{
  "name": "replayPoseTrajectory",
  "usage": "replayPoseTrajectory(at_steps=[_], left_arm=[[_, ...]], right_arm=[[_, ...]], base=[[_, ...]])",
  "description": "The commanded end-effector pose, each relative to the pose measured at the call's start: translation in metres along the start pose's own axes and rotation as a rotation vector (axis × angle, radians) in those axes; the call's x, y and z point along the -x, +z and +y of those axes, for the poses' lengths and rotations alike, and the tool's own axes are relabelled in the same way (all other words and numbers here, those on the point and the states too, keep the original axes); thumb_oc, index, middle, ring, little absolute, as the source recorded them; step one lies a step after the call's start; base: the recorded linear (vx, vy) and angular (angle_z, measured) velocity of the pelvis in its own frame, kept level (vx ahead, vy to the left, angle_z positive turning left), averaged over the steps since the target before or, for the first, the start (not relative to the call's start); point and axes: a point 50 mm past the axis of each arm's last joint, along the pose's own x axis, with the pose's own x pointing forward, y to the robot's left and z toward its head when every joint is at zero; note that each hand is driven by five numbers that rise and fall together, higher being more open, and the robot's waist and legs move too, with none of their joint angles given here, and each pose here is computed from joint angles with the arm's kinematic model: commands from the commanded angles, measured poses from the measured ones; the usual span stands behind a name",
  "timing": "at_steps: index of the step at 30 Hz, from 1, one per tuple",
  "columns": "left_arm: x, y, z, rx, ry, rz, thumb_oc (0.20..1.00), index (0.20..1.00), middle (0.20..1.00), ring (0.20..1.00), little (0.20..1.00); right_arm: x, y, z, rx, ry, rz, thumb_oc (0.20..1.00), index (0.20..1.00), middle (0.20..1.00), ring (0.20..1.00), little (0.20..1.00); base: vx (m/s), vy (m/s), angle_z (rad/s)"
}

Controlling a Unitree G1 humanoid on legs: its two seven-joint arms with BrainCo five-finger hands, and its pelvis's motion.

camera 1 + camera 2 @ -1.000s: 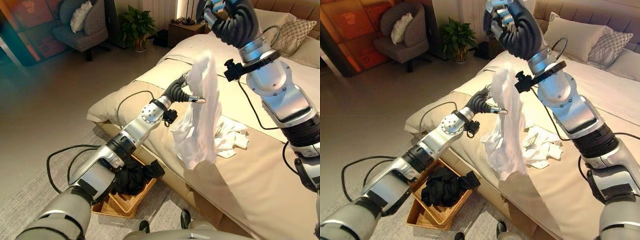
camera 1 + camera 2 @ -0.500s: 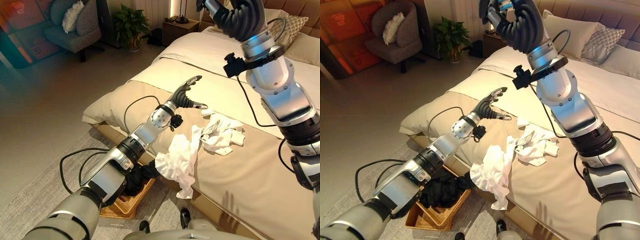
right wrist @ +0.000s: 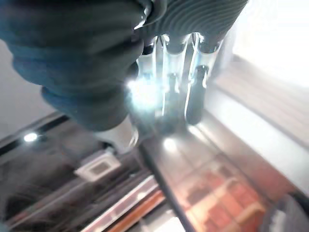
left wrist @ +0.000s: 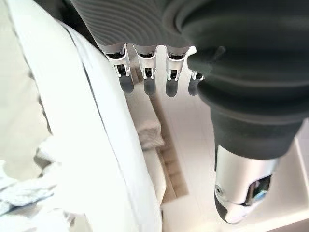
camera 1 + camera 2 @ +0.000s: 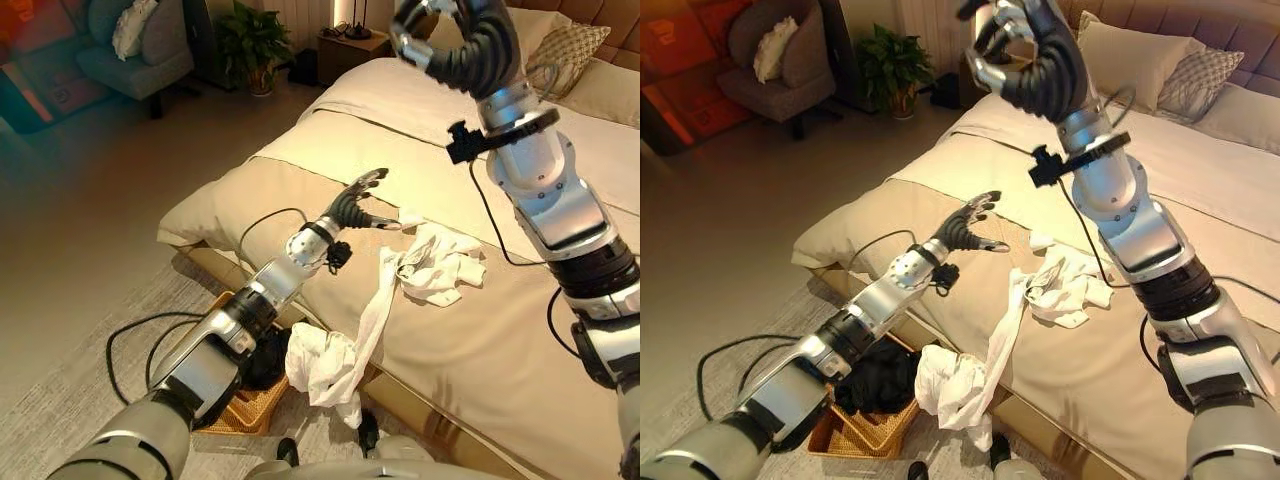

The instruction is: Pick up clothes into the bucket

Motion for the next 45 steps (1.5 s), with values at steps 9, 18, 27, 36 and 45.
replayPoseTrajectory(at_steps=[9,18,27,36,45], left_arm=[[0.092,-0.07,0.041,0.013,0.286,0.144,1.0,1.0,1.0,1.0,1.0],[0.221,-0.159,0.052,0.033,0.607,0.571,1.0,1.0,1.0,1.0,1.0],[0.259,-0.188,0.023,-0.068,0.549,0.783,1.0,1.0,1.0,1.0,1.0],[0.245,-0.198,0.003,-0.044,0.455,0.828,1.0,1.0,1.0,1.0,1.0],[0.193,-0.182,0.008,-0.009,0.449,0.686,1.0,1.0,1.0,1.0,1.0]], right_arm=[[0.093,-0.094,0.016,-0.367,-0.161,0.469,1.0,1.0,1.0,1.0,1.0],[0.194,-0.14,0.058,-0.259,-0.093,0.844,1.0,1.0,1.0,1.0,1.0],[0.203,-0.157,0.071,0.473,0.371,0.802,1.0,1.0,1.0,1.0,1.0],[0.147,-0.162,0.099,1.022,0.818,0.418,1.0,1.0,1.0,1.0,1.0],[0.158,-0.19,0.097,1.139,0.995,0.632,1.0,1.0,1.0,1.0,1.0]], base=[[-0.02,-0.017,0.06],[-0.02,-0.028,0.27],[-0.02,-0.006,0.25],[-0.08,0.017,0.21],[-0.09,-0.01,0.37]])
